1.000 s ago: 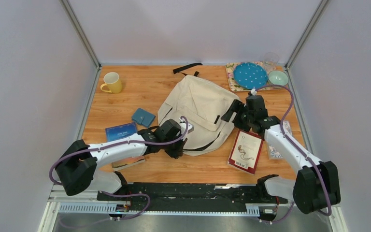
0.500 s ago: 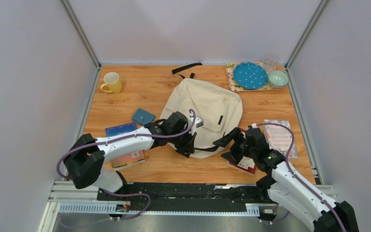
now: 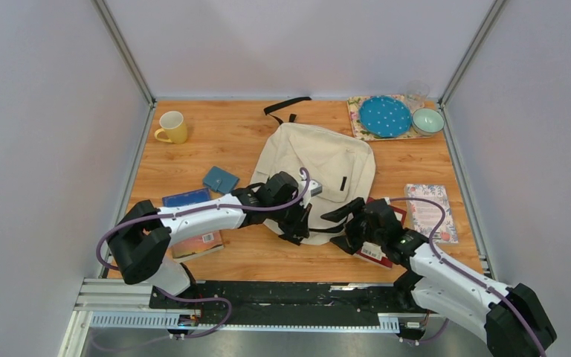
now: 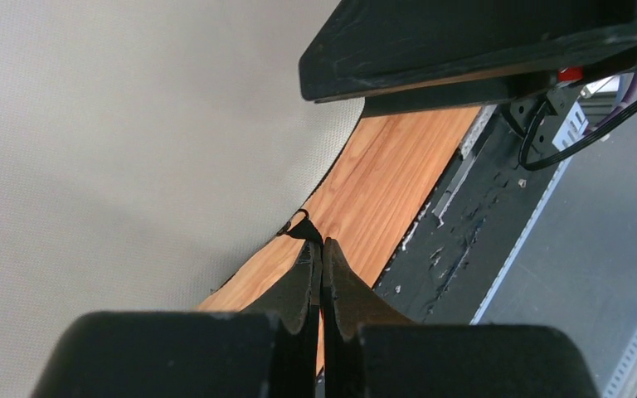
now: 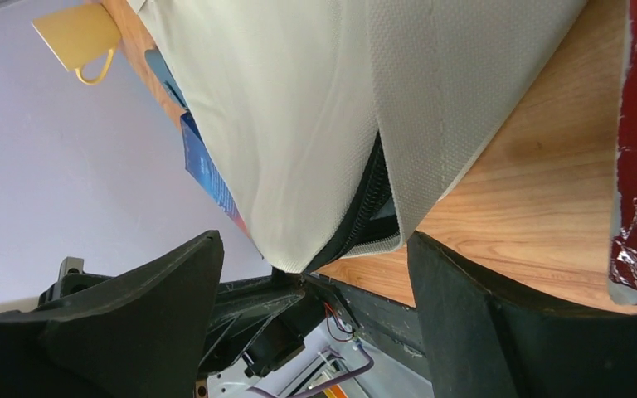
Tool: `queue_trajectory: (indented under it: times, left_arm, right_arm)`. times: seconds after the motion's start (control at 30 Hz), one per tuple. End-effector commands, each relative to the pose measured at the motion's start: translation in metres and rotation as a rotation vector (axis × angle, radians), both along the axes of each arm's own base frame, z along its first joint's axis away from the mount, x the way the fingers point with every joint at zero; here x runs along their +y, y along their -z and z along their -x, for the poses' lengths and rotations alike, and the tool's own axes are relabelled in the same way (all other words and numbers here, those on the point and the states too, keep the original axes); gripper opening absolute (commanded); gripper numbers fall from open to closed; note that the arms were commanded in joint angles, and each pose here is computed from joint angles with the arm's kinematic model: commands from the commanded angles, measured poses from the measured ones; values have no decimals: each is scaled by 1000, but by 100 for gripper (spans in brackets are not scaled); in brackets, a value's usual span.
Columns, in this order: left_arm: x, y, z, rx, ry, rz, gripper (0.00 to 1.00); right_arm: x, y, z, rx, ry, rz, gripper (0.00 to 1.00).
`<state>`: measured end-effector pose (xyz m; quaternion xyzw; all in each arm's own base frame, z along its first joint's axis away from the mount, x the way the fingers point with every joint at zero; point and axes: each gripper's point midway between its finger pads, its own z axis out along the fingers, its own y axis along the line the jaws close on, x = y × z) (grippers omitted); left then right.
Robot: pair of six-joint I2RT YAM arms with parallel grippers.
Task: Pack the student bag
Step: Unzip the student bag at the center of the board.
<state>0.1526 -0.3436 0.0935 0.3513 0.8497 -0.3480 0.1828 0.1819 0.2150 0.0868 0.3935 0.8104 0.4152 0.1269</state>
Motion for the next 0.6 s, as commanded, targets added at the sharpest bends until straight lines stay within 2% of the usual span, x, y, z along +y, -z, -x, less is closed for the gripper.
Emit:
queue_trajectory:
  times: [0.0, 0.1, 0.17, 0.2, 0.27, 0.3, 0.37, 0.4, 0.47, 0.5, 0.57]
  left_arm:
    - [-25, -30, -9, -29, -2, 103, 0]
    - [-29, -33, -9, -24, 2, 116, 0]
    - [-30, -35, -8, -23, 8, 124, 0]
    - [-31, -36, -8, -21, 12, 129, 0]
    - [-30, -37, -7, -23, 13, 129, 0]
    - [-28, -35, -7, -27, 13, 120, 0]
    - [-23, -35, -7, -41, 10, 103, 0]
    - [-15, -27, -8, -51, 1, 63, 0]
    - [-4, -24, -9, -77, -11, 27, 0]
    - [10, -12, -11, -99, -33, -35, 0]
    - [27, -7, -14, -139, -60, -90, 0]
  right_arm:
    - [6, -14, -18, -34, 82, -42, 84]
    - [6, -11, -19, -34, 105, -16, 82]
    - [3, -7, -24, -41, 141, 4, 77]
    - [3, -4, -25, -39, 148, 8, 68]
    - [2, -2, -28, -47, 160, 21, 58]
    - [1, -2, -30, -60, 158, 33, 45]
    - [1, -8, -36, -91, 158, 56, 35]
    - [0, -9, -38, -114, 143, 88, 21]
    - [-4, -18, -49, -169, 156, 133, 8]
    - [-7, -17, -50, -190, 135, 180, 0]
    - [-10, -27, -59, -236, 123, 213, 0]
